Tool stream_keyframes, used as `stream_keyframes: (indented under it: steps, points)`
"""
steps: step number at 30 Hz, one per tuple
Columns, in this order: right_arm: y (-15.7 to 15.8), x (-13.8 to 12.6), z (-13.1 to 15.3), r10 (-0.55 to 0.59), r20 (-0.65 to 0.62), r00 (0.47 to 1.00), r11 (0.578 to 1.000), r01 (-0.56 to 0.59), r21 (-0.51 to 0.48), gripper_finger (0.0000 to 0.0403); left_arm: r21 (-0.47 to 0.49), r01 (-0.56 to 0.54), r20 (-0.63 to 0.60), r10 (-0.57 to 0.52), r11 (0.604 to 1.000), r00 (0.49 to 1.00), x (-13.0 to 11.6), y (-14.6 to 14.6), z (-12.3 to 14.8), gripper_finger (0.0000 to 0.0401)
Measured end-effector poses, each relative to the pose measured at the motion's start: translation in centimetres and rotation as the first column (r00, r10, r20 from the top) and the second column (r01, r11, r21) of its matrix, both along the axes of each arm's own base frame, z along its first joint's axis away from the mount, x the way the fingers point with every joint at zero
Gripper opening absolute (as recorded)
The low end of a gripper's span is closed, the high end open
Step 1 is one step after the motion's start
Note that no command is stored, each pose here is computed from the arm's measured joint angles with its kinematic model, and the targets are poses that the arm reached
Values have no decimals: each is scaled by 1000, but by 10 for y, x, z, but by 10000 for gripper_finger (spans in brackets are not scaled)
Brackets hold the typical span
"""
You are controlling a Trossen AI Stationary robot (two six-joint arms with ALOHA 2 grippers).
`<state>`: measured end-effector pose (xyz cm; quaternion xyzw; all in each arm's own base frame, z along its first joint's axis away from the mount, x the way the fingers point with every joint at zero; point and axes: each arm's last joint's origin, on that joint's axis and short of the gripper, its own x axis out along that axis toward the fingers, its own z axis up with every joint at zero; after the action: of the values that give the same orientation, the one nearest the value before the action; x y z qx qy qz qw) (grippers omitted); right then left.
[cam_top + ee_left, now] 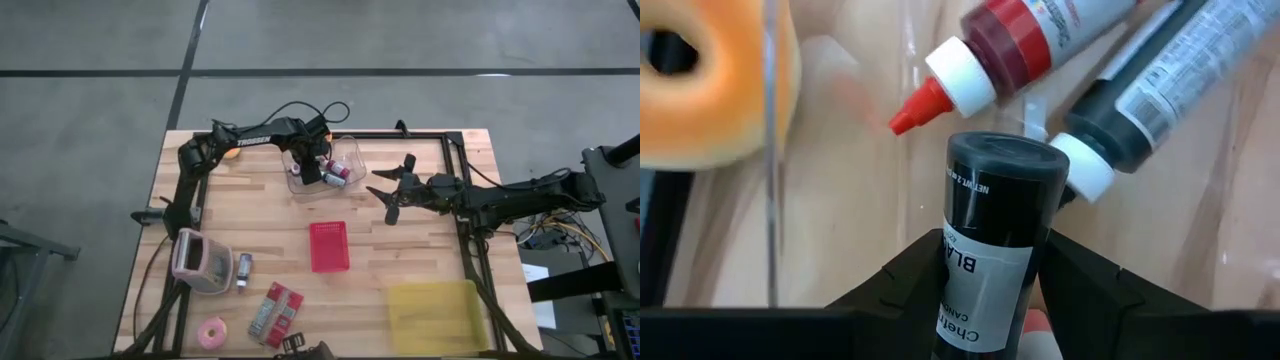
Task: Pick & Place Food Item
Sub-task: Put the black food coloring bottle into the transparent bin, then put the violet food coloring bottle into the transparent bin
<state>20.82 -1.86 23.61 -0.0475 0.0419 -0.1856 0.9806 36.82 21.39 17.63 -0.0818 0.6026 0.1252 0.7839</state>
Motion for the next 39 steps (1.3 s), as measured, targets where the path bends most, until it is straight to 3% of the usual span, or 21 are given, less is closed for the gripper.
stream_keyframes:
  steps: [16,29,39]
  points:
    - [0,0,0,0,-1,1000,1000,0,-2,215,-39,5,-2,-5,999,1000,-2,-1,-1,155]
    - [0,0,0,0,0,1000,1000,0,0,215,-39,3,-1,-3,999,1000,-3,0,-1,207]
    - [0,0,0,0,-1,1000,1000,0,-1,215,-39,6,0,-6,999,1000,-3,0,-1,213]
